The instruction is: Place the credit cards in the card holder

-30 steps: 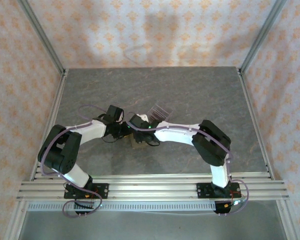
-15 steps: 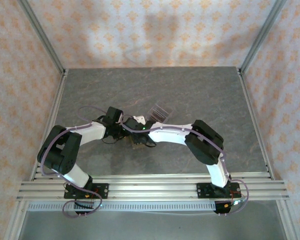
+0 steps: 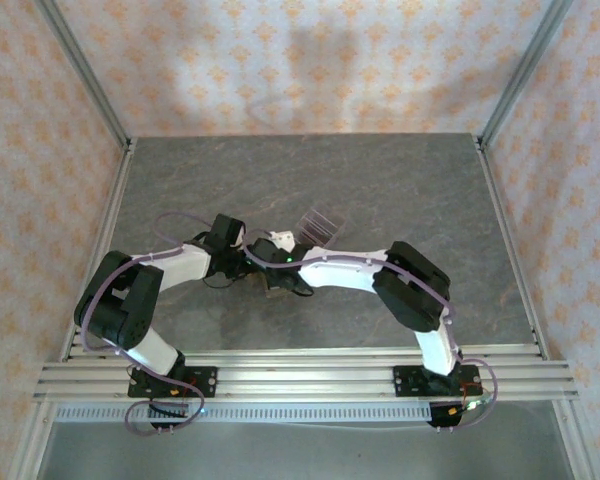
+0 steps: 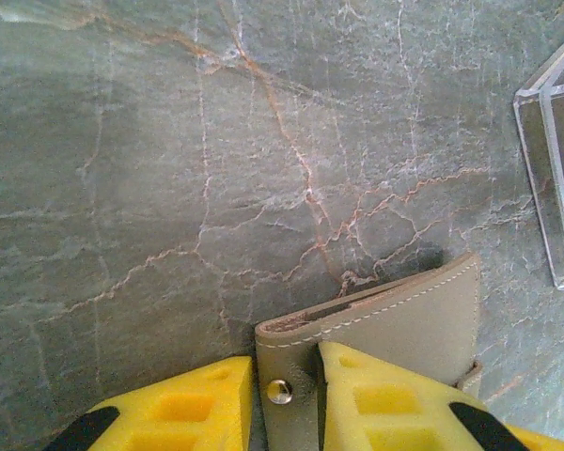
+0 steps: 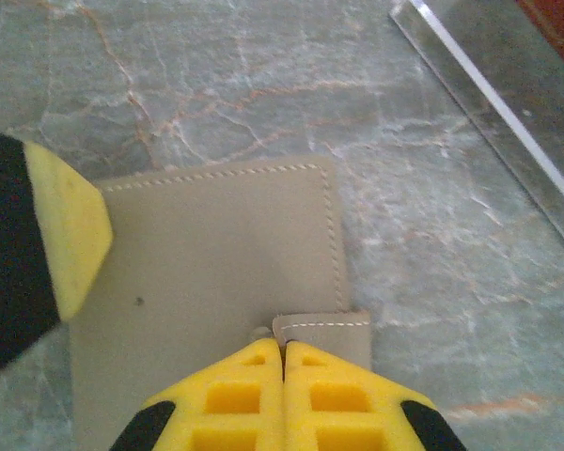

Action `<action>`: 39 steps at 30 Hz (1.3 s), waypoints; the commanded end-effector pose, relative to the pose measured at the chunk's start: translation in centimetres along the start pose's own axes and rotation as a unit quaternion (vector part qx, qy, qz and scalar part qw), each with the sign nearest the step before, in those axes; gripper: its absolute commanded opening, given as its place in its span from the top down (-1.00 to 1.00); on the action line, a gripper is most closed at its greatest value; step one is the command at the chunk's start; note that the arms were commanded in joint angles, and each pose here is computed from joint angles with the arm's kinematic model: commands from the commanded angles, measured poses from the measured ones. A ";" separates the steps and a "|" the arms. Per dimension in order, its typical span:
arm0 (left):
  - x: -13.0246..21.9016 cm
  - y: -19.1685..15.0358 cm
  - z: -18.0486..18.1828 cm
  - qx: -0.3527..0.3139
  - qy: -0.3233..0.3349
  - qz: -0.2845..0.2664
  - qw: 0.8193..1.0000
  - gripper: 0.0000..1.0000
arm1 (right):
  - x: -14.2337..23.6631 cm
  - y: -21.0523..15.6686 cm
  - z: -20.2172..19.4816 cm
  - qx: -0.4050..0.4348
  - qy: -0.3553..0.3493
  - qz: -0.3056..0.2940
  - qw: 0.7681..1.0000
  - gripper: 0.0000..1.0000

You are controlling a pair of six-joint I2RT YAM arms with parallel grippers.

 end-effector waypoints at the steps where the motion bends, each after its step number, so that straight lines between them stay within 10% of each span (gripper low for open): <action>1: -0.4 -1.2 2.5 -0.001 0.038 0.020 0.999 0.54 | 2.5 -0.7 -1.5 0.002 0.011 0.011 1.000 1.00; 12: -0.9 -3.0 1.4 -0.035 0.032 0.038 0.998 0.56 | 2.1 -3.2 -5.1 -0.079 0.032 0.033 0.996 0.99; 27: -0.9 -5.1 -0.3 -0.057 0.011 0.037 0.998 0.56 | 5.4 -1.2 -10.2 -0.157 -0.036 -0.060 0.985 0.21; 39: -0.6 -5.2 0.2 -0.054 0.020 0.029 0.998 0.56 | 4.9 0.8 1.7 -0.091 0.159 0.000 0.983 0.94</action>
Point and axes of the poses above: each hand's point on the last joint's axis, 136 mm out from that joint toward the fingers, its own x axis back along the fingers, its own z axis along the line the jaws close on, y = z × x, the point moved 1 cm from there along x, back along the fingers, and after that the axes turned 6 degrees about x, right-handed, at the moved point
